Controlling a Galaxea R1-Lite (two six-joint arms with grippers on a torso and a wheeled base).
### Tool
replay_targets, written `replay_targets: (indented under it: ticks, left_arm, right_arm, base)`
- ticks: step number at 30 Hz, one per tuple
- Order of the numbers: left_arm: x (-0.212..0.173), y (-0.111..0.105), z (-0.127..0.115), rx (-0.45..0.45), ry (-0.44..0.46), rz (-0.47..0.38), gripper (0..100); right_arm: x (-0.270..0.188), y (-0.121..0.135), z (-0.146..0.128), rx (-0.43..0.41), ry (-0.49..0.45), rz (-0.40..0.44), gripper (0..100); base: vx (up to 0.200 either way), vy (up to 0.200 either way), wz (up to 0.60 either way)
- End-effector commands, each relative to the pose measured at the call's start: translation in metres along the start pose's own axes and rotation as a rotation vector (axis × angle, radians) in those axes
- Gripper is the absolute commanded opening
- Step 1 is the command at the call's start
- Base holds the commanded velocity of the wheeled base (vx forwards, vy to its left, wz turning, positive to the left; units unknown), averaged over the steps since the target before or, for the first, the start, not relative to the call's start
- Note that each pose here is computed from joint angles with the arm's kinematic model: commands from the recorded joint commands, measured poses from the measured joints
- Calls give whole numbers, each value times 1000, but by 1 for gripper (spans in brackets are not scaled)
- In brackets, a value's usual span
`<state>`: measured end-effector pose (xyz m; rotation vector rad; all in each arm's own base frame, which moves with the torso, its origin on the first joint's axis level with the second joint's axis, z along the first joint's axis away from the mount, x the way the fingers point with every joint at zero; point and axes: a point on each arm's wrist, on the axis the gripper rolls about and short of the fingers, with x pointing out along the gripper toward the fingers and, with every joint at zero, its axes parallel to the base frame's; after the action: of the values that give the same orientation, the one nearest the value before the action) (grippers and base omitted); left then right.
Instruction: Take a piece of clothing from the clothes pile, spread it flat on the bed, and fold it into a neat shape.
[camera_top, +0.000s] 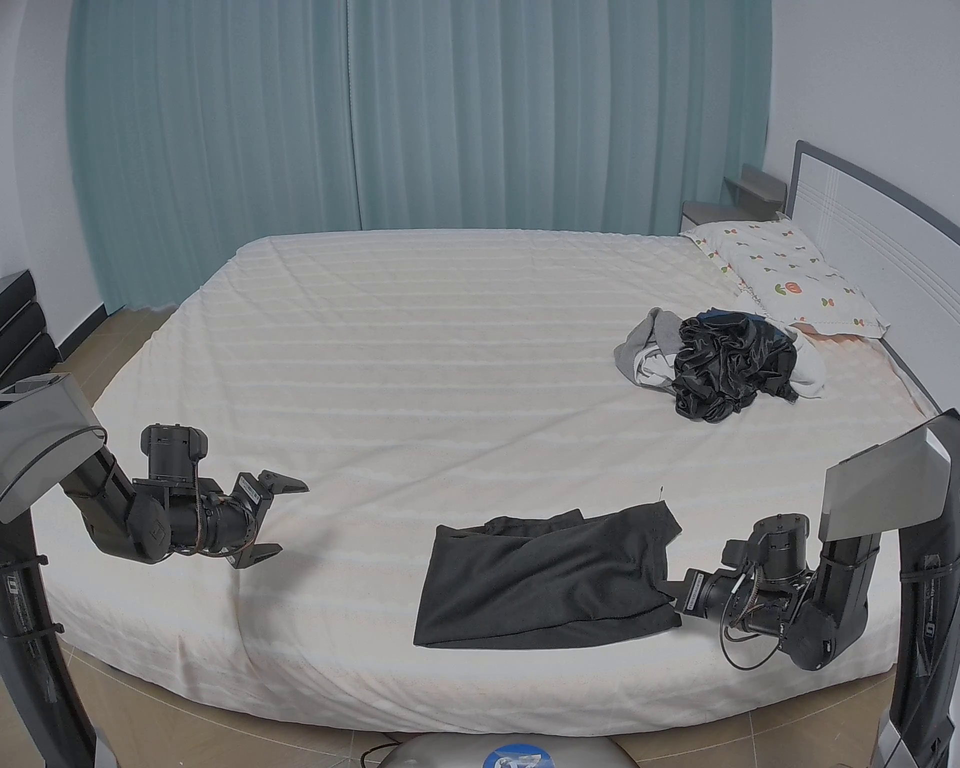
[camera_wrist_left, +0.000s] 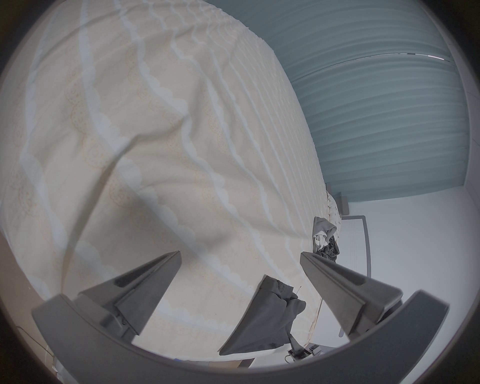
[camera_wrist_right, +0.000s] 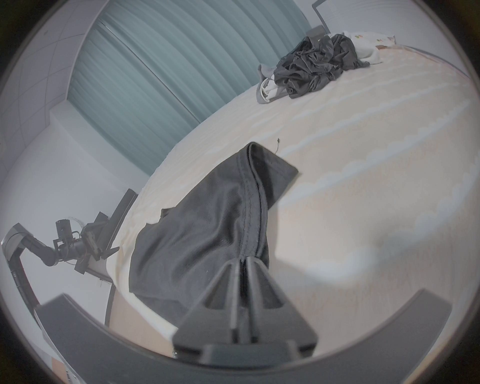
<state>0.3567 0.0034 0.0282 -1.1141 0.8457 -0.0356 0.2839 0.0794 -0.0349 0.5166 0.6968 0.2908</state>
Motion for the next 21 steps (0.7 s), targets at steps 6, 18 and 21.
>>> replay_targets:
  ticks: [6, 18, 21]
  left_arm:
    - [0, 0, 1, -1, -1, 0, 100]
    - [0, 0, 1, -5, -16, 8, 100]
    - [1, -1, 2, -3, -35, 16, 100]
  right_arm:
    - [-36, 10, 11, -3, -10, 80, 0]
    - [-33, -18, -4, -76, 76, 3, 0]
    - [-35, -19, -8, -94, 93, -4, 0]
  base:
    - [0, 0, 0]
    - [0, 0, 0]
    - [0, 0, 0]
